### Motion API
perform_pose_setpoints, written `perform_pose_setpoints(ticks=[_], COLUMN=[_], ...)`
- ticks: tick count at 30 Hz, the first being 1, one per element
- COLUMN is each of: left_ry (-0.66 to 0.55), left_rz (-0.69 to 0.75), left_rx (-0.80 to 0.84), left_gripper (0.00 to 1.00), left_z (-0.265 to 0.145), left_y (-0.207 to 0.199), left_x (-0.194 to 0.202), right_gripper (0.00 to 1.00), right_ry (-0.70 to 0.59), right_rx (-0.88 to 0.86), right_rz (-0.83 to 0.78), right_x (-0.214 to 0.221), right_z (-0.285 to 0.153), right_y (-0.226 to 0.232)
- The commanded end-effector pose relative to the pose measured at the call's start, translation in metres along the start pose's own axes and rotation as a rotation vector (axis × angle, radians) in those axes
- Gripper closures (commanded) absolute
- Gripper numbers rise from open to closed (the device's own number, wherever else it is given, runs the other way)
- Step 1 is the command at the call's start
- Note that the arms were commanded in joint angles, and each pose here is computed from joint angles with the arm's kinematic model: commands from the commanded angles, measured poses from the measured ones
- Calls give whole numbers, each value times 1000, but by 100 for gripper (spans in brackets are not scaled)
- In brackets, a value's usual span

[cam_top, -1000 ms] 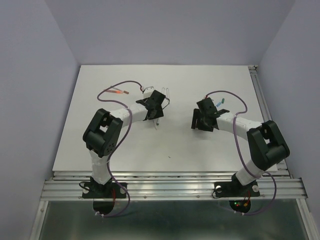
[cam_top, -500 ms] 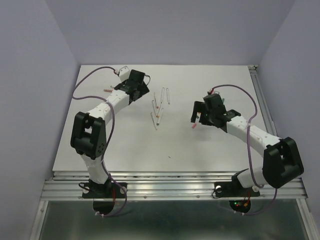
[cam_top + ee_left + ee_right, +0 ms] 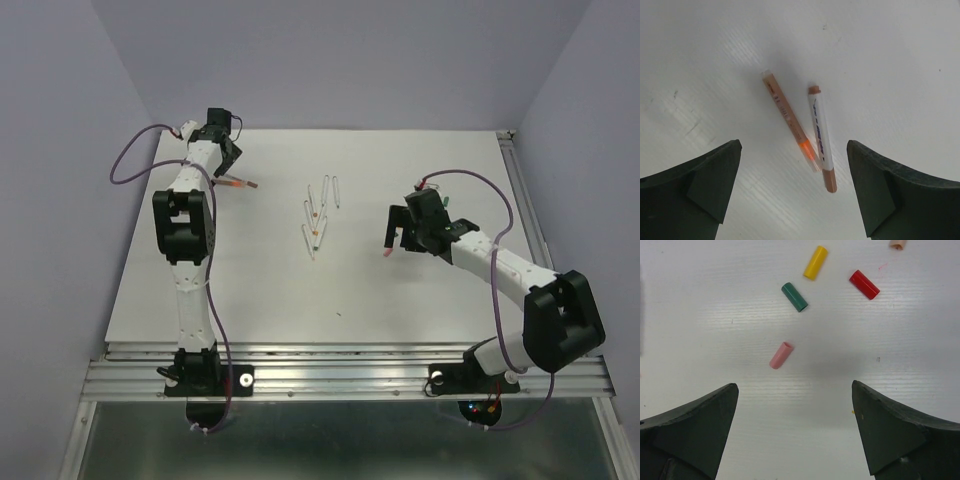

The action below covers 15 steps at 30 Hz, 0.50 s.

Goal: Open the pen caps

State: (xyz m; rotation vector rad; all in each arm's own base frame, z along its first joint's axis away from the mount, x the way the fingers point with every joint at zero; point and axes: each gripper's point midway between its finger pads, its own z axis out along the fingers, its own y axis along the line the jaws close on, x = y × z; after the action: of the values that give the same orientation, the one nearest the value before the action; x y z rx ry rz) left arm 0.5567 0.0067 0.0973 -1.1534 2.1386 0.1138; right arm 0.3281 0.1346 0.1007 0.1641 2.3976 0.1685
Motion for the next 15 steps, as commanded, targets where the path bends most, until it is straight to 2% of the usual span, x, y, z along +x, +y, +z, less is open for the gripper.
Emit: perform_pose_setpoints(ticks=[1, 9, 15], left_ry=[18, 41, 44], left_rz=[-19, -44, -35], left_rx=[-84, -114, -185], left_gripper=[1, 4, 13], left_z=[12, 32, 41], left_y=[9, 21, 36], left_x=[-16, -8, 0], right_gripper=[0, 0, 0], right_ry=[-10, -27, -30], right_rx=[56, 98, 115], right_rz=[-23, -25, -21], right_x=[-9, -12, -12], right_z=[2, 4, 5], right_y=[-9, -16, -19])
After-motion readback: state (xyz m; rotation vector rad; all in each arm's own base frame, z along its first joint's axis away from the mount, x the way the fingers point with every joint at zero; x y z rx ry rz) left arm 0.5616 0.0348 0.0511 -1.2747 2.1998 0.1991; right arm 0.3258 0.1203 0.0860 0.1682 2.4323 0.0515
